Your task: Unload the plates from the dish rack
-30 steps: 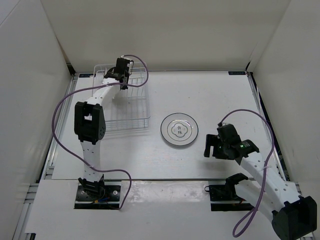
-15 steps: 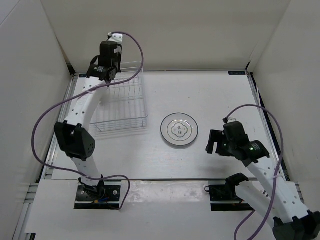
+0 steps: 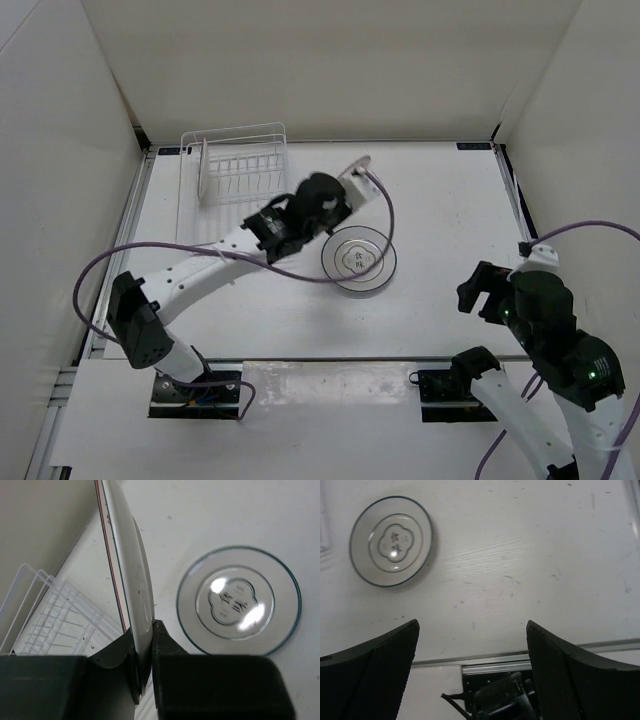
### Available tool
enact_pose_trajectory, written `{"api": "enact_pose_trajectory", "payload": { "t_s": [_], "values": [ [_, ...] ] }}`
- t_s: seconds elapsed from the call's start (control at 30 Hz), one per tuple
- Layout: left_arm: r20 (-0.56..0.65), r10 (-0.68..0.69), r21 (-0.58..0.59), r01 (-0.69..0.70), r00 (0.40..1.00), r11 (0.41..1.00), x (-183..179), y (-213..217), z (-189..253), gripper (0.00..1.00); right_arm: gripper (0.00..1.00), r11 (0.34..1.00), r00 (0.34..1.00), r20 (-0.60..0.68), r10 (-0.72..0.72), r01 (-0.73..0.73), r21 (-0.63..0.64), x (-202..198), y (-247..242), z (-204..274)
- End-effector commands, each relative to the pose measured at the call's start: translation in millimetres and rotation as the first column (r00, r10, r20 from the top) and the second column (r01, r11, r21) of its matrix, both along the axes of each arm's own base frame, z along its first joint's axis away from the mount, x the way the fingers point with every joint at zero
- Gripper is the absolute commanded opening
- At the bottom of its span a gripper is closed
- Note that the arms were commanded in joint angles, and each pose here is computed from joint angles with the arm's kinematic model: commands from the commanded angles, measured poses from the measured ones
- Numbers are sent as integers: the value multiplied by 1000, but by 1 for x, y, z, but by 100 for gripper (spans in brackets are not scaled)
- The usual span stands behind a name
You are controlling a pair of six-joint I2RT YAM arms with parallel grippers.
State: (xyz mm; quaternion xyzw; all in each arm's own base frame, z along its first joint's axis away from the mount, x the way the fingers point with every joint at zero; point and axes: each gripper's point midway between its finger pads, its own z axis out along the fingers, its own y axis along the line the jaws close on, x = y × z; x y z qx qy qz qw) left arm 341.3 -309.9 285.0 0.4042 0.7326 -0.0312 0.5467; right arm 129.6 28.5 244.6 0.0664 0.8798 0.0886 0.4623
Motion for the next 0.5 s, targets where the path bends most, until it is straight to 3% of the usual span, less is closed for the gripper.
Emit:
{"api": "enact_pose_trajectory", "payload": {
  "t_s": [0.0,0.1,0.3,0.4,0.47],
  "values": [
    [138,-31,168,7,990,986,-4,-6,-9,3,89,983,992,8,-124,124,-135,-16,-41,-14],
    [171,-124,282,72,977,957,-34,-35,-41,3,89,976,987,45,-153,158,-149,-22,-51,-13],
    [271,-163,467,18,949,884,-46,-63,-97,3,88,964,982,63,-177,186,-192,-25,-62,-14],
    [307,-191,521,3,932,854,-48,-77,-116,3,86,959,981,59,-184,192,-207,-27,-66,-19],
    [326,-201,529,-2,924,848,-48,-89,-130,9,86,963,980,95,-173,189,-190,-25,-64,-18]
  ]
}}
